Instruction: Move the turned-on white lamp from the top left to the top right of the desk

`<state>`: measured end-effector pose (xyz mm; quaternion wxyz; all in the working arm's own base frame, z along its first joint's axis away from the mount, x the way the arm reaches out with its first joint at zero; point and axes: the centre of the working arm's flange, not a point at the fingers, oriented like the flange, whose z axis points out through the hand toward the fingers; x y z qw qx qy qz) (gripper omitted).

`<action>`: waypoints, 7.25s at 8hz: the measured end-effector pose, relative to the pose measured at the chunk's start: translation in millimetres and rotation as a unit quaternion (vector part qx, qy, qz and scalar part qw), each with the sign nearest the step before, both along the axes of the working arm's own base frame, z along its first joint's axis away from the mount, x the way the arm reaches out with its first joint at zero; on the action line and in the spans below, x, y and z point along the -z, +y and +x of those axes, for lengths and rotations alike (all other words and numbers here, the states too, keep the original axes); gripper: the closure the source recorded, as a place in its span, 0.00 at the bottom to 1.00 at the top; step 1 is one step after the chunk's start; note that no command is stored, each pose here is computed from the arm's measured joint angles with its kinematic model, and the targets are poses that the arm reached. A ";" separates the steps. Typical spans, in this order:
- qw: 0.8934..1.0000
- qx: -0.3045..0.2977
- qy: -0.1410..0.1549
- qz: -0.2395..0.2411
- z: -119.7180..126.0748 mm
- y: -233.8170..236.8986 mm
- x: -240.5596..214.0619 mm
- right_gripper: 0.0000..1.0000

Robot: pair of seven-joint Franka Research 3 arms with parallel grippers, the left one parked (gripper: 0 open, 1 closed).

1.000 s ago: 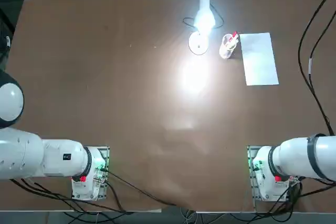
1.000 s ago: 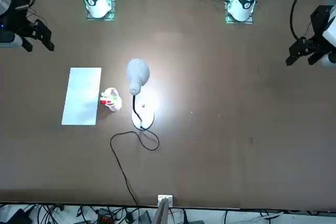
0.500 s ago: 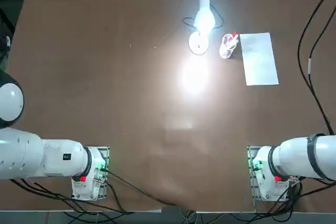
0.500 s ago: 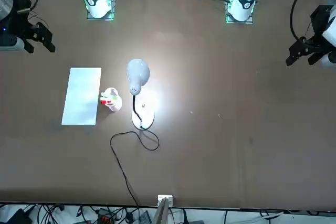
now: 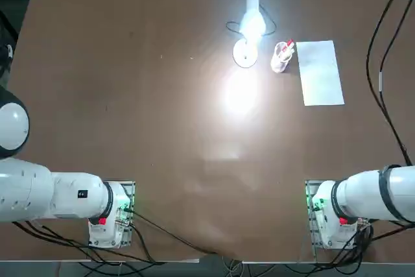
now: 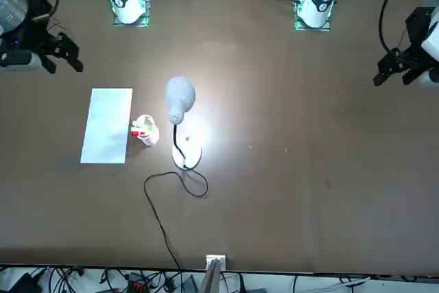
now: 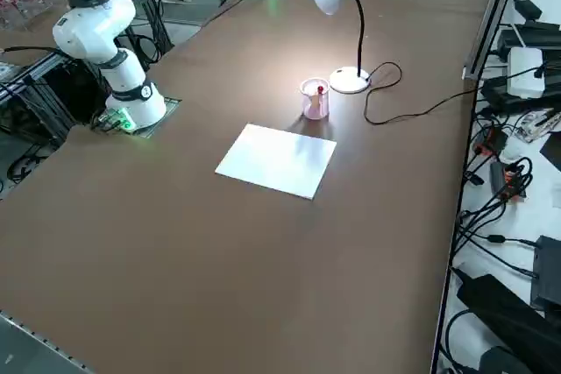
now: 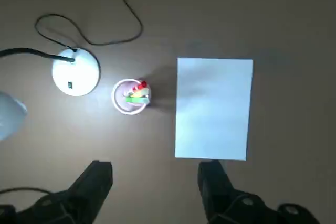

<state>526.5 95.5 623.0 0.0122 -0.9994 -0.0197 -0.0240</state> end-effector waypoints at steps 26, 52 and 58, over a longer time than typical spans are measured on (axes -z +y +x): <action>0.987 0.033 -0.153 0.024 27.9 275.4 131.6 0.28; 0.916 0.359 -0.174 -0.033 146.7 -245.8 126.7 0.28; 0.919 0.353 -0.172 -0.042 145.9 -244.4 131.4 0.28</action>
